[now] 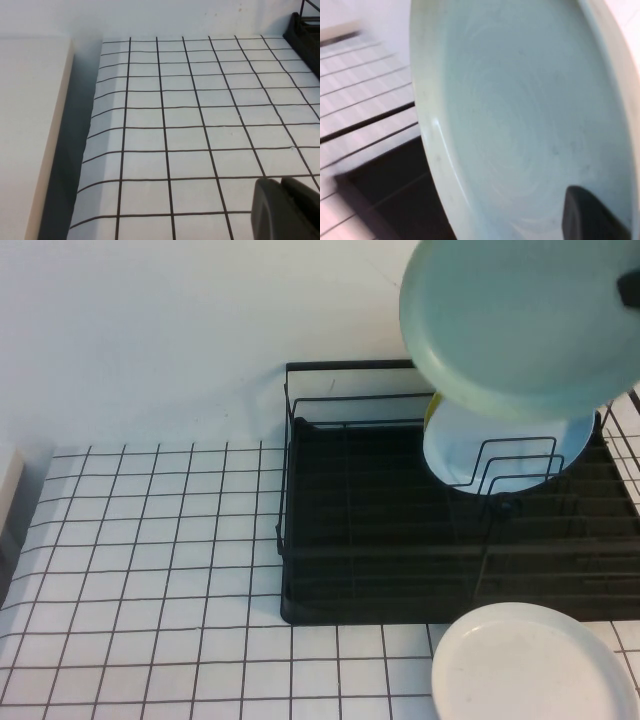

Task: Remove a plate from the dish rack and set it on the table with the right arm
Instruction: Place the plate from the table

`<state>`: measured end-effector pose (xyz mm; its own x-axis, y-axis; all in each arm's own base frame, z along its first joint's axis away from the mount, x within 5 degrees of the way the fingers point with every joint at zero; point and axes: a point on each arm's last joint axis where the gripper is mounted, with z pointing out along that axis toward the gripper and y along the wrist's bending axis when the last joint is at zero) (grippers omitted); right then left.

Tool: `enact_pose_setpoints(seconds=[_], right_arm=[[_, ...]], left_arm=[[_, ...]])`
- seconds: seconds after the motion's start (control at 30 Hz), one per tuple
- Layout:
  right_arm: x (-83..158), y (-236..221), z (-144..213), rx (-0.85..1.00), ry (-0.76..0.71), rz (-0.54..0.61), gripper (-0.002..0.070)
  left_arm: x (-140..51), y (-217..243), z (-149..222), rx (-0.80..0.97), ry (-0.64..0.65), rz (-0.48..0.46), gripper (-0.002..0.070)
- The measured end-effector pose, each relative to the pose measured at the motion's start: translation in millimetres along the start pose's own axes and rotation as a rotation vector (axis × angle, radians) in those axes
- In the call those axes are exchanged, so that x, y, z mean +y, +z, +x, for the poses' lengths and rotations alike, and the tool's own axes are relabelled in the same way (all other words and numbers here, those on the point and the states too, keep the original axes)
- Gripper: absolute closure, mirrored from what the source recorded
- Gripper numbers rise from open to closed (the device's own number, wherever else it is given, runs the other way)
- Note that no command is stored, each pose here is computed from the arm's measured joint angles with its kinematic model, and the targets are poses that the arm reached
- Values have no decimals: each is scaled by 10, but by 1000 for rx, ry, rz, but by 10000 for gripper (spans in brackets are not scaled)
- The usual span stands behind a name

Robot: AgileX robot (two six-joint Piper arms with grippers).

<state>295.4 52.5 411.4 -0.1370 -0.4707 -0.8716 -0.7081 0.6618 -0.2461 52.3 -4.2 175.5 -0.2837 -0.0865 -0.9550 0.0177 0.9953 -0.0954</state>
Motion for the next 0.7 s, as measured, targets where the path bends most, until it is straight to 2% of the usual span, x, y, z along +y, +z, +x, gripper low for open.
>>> enact_pose_setpoints(seconds=[0.13, 0.2, 0.5, 0.7], right_arm=[[300, -268, 136, 278, 212, -165, 577], [371, -283, 279, 398, 288, -205, 577], [715, -18, 1264, 731, 535, -287, 577], [836, 180, 1756, 782, 614, -225, 577]], left_arm=[[0, 0, 0, 0, 0, 0, 678], [0, 0, 0, 0, 0, 0, 678], [0, 0, 0, 0, 4, 0, 678], [0, 0, 0, 0, 4, 0, 678]])
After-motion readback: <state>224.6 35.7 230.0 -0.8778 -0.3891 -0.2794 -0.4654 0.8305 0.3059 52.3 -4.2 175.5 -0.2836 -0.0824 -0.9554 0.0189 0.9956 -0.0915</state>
